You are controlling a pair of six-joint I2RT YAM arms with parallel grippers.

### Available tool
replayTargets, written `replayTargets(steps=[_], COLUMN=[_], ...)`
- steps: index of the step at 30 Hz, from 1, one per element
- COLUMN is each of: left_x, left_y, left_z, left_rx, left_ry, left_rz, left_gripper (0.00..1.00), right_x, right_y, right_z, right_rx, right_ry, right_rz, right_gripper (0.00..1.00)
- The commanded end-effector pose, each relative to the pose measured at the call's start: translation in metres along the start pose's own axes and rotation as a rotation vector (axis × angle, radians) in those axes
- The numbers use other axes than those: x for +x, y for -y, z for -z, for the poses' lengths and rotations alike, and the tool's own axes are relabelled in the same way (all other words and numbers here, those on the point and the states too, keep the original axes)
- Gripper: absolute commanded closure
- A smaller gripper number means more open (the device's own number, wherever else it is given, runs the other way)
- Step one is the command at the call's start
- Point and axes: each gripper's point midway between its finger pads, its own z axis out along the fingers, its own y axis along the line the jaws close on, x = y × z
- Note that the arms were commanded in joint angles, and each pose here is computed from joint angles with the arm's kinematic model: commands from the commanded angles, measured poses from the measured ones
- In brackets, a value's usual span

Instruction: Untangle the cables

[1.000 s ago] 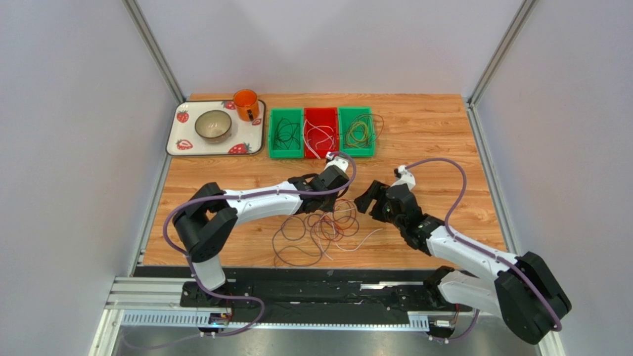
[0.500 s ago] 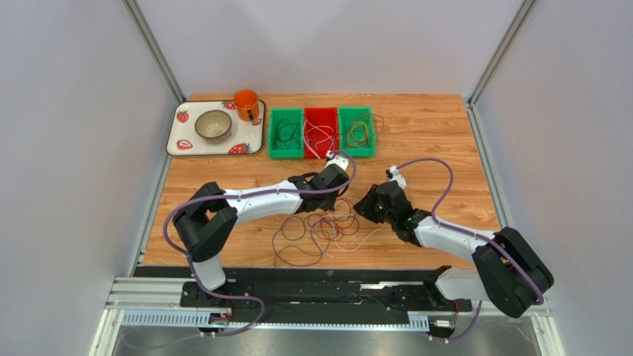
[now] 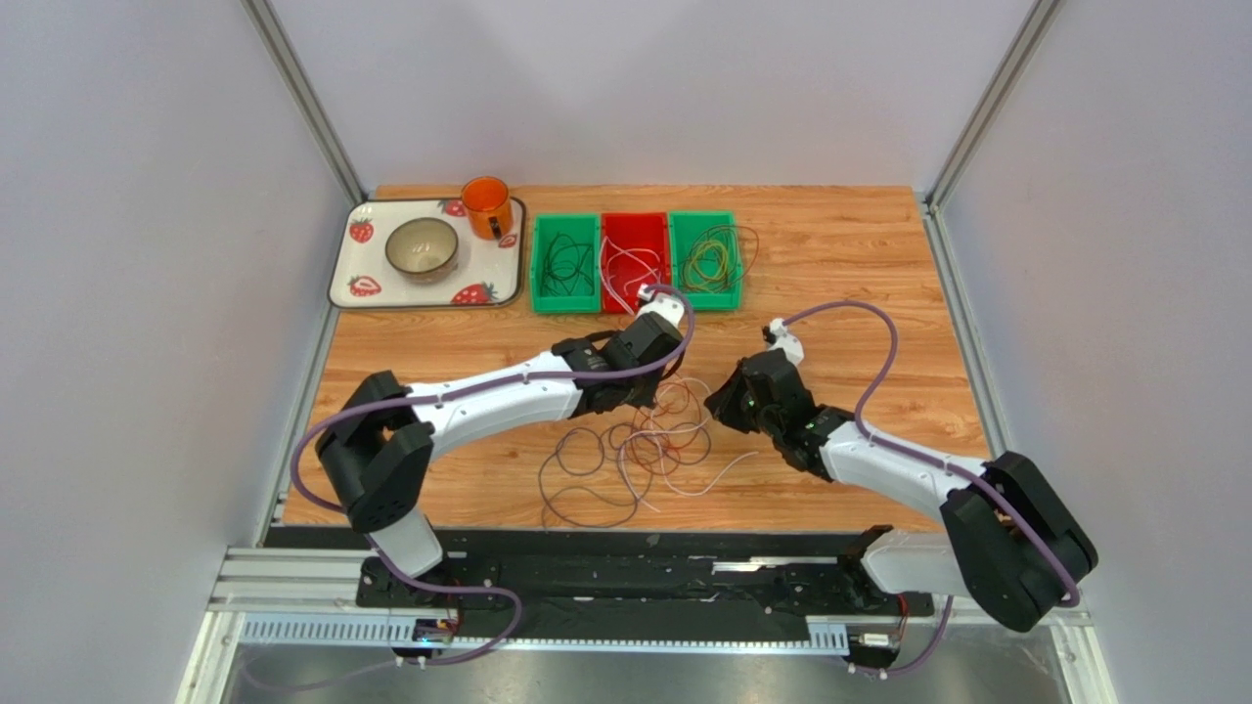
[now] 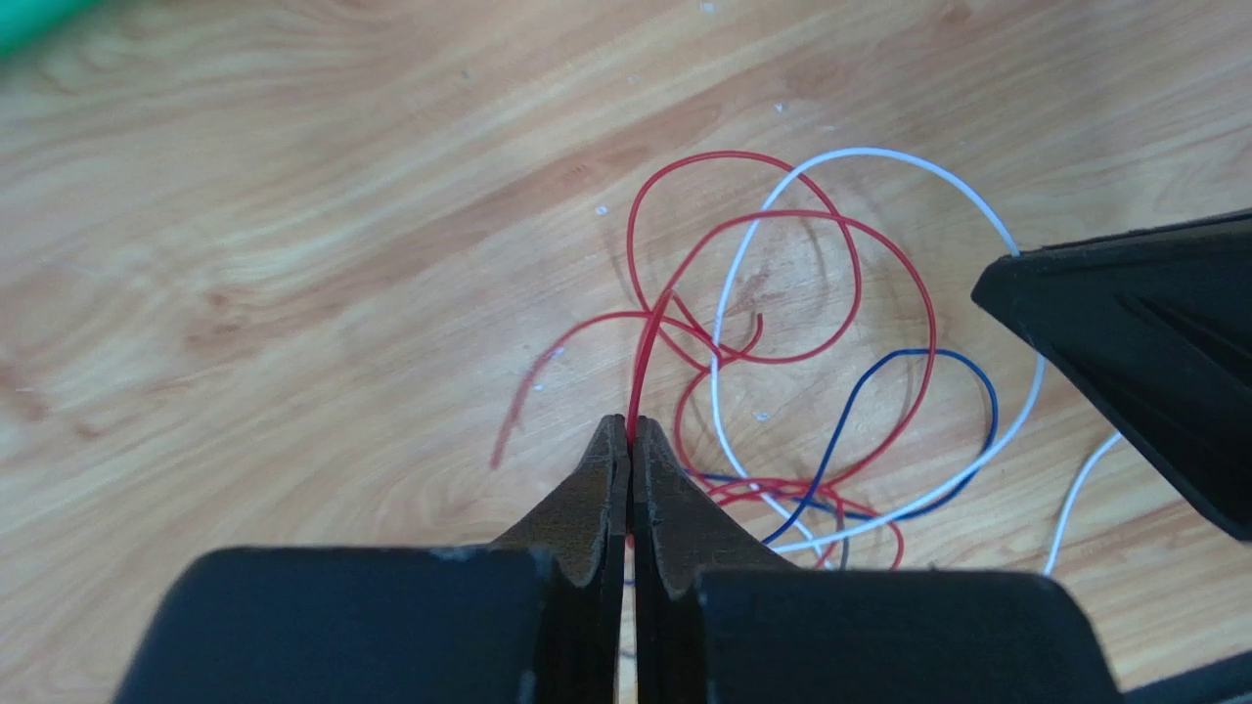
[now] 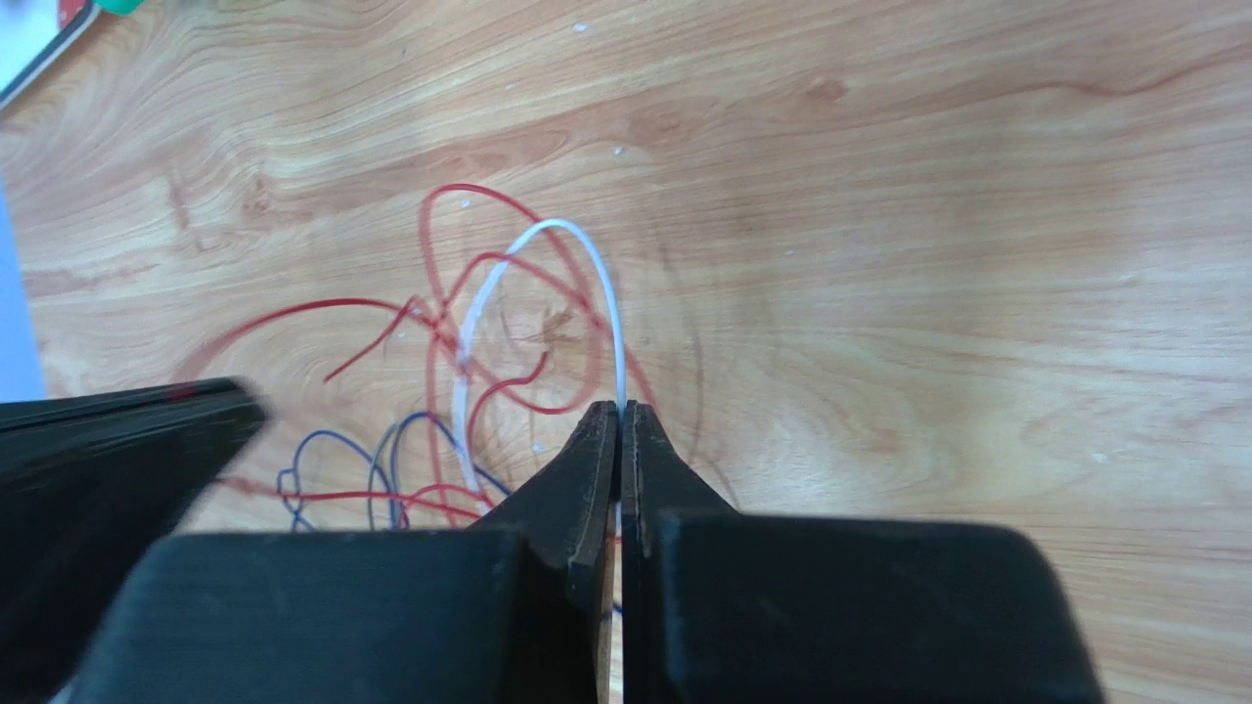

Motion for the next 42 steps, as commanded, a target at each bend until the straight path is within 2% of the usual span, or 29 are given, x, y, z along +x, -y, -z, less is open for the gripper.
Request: replayTargets(steps=[1, 6, 12, 20, 23, 25, 26, 29, 34, 38, 42], left_x=[-0.080, -0.149, -0.209, -0.257, -0.283, -0.292, -0.297, -0.305, -0.312, -0.319, -0.331], left_y=[-0.020, -0.044, -0.076, -0.104, -0.117, -0.120, -0.126, -0.130, -0.153, -0.164, -0.159], left_z=[0.070, 0.157, 0.251, 0.340, 0.393, 0.411, 0.435, 0.464, 0.528, 0.556, 0.537], left_rx=[-0.024, -0.040, -0.087, -0.131, -0.136, -0.141, -0.125, -0.108, -0.126, -0.175, -0.233], left_ry=[0.185, 0.367, 0.568, 0.799, 0.957, 1.006, 1.056, 1.125, 1.333, 1.436, 1.403], left_rz=[-0.013, -0.042, -0.054, -0.037, 0.002, -0.002, 0.019, 0.016, 0.073, 0.090, 0.052], left_gripper=[1.00, 1.00, 1.00, 1.00, 1.00, 1.00, 1.00, 1.00, 1.00, 1.00, 1.00], right_x=[-0.022, -0.016, -0.016, -0.012, -0.011, -0.012, -0.012, -0.011, -0.009, -0.008, -0.008], right_y=[0.002, 0.002, 0.004, 0.004, 0.005, 0.005, 0.005, 0.005, 0.007, 0.007, 0.006], right_z=[0.006, 0.002, 0.000, -0.004, -0.004, -0.005, -0.005, -0.006, -0.010, -0.011, -0.010], right_rx=[0.044, 0.011, 0.005, 0.003, 0.005, 0.005, 0.008, 0.012, 0.032, 0.038, 0.033], right_ry=[0.084, 0.080, 0.096, 0.083, 0.080, 0.083, 0.081, 0.077, 0.066, 0.061, 0.066], right_rz=[0.070, 0.072, 0.066, 0.068, 0.070, 0.065, 0.067, 0.068, 0.063, 0.068, 0.071], right_gripper=[1.00, 1.00, 1.00, 1.00, 1.00, 1.00, 1.00, 1.00, 1.00, 1.00, 1.00])
